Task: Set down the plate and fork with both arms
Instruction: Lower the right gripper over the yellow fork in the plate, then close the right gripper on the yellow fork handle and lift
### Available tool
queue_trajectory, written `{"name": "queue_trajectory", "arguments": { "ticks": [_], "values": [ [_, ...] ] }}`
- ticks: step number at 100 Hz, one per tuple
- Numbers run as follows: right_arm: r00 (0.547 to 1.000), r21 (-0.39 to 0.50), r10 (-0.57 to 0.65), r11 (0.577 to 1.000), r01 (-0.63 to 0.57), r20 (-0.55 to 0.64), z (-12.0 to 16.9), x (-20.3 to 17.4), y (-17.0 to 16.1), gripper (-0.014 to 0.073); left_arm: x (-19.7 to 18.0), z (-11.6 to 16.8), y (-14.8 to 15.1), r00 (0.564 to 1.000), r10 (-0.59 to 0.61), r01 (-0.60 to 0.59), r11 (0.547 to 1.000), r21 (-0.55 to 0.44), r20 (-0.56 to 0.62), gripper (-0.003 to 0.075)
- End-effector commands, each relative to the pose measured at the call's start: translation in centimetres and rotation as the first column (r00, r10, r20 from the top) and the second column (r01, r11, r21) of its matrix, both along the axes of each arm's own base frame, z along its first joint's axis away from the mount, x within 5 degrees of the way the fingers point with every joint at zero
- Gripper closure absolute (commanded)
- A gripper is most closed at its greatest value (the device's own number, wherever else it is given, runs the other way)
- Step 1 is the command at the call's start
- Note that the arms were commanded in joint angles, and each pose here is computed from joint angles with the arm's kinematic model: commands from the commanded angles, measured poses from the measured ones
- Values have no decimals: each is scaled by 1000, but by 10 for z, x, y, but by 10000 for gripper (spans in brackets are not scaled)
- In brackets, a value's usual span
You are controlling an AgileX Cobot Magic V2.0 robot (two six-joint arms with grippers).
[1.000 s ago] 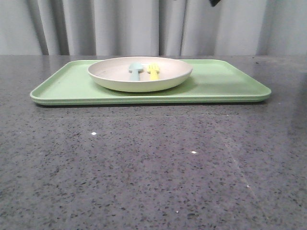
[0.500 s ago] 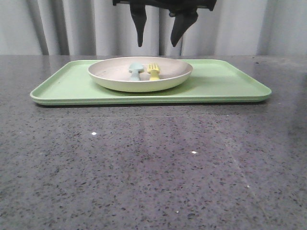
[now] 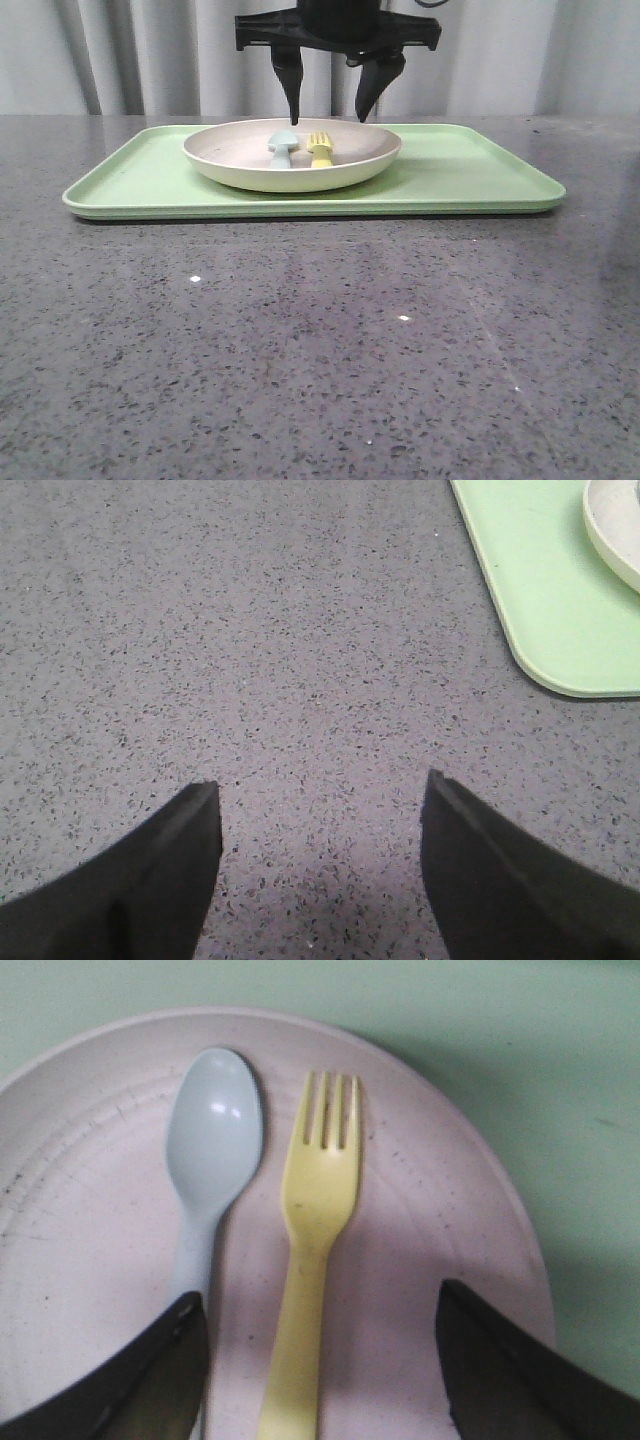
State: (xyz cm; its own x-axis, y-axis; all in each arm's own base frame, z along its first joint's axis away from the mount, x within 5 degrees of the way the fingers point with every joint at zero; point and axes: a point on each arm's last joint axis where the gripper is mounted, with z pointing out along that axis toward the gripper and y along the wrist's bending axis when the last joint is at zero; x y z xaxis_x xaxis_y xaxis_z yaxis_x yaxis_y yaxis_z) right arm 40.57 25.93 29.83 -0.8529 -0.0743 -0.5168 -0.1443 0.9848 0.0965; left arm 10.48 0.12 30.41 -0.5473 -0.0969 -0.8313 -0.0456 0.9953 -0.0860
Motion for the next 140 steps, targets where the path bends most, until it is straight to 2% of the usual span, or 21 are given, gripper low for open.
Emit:
{"name": "queue_trajectory", "arguments": {
  "ticks": [1,42,79,88,110,140],
  "values": [
    [994,37,-3,999,0,106,34,-4,-6,108,3,15,0,995,12,-10,1000,-14,102,291],
    [999,0,-4,1000,4,46,8,3,-1,108,3,15,0,995,12,-10,1000,-14,102,291],
    [999,1,-4,1000,4,43,7,3,0,113,3,15,0,995,12,-10,1000,-14,102,291],
    [999,1,-4,1000,4,42,7,3,0,165,3,15,0,995,12,-10,1000,-14,102,291],
    [999,0,-4,1000,4,41,7,3,-1,380,3,15,0,995,12,-10,1000,-14,102,291],
    [999,0,-4,1000,4,41,7,3,-1,536,3,16,0,994,12,-11,1000,-14,105,291]
  ]
}}
